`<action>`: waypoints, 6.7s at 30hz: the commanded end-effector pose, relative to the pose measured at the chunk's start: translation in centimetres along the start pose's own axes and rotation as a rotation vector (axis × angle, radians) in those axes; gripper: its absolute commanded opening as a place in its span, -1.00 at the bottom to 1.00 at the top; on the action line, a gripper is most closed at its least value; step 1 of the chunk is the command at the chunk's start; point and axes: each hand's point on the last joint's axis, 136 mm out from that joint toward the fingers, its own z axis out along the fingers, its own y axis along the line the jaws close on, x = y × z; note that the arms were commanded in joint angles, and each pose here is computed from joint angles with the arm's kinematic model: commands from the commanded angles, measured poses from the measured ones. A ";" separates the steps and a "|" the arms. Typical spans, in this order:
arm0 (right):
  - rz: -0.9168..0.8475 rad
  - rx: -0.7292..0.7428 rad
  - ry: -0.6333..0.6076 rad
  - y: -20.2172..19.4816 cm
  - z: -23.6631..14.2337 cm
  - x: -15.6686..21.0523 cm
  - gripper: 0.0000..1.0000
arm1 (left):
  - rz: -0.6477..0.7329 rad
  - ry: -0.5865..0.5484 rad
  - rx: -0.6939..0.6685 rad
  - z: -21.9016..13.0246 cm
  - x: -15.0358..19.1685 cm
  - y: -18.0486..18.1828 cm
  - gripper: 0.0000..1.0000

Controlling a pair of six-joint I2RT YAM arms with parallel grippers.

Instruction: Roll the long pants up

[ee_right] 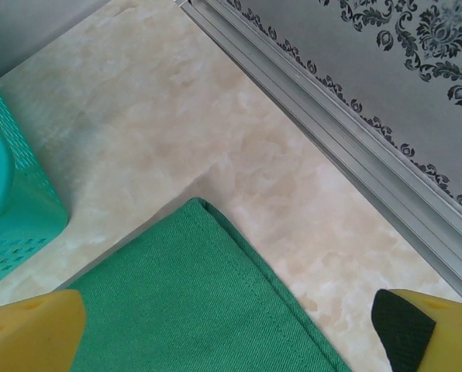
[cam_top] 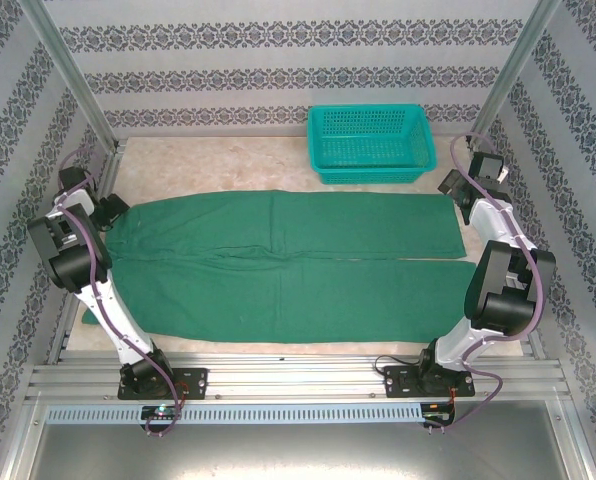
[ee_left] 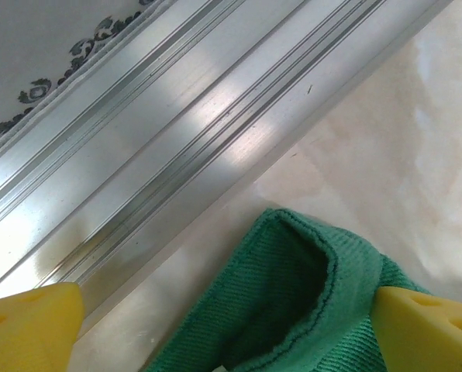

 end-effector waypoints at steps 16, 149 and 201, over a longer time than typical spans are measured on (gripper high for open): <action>-0.012 -0.011 0.032 1.7 1.2 0.9 0.88 | 0.018 0.010 0.198 0.5 0.6 -4.2 -0.15; 0.443 -0.169 -0.274 -12.3 -11.6 2.4 -1.00 | -0.479 -0.311 0.112 -18.1 5.3 8.4 -1.00; -0.265 -0.596 0.658 11.0 -12.1 22.4 -1.00 | 0.423 0.090 0.405 -19.2 25.1 -11.6 -1.00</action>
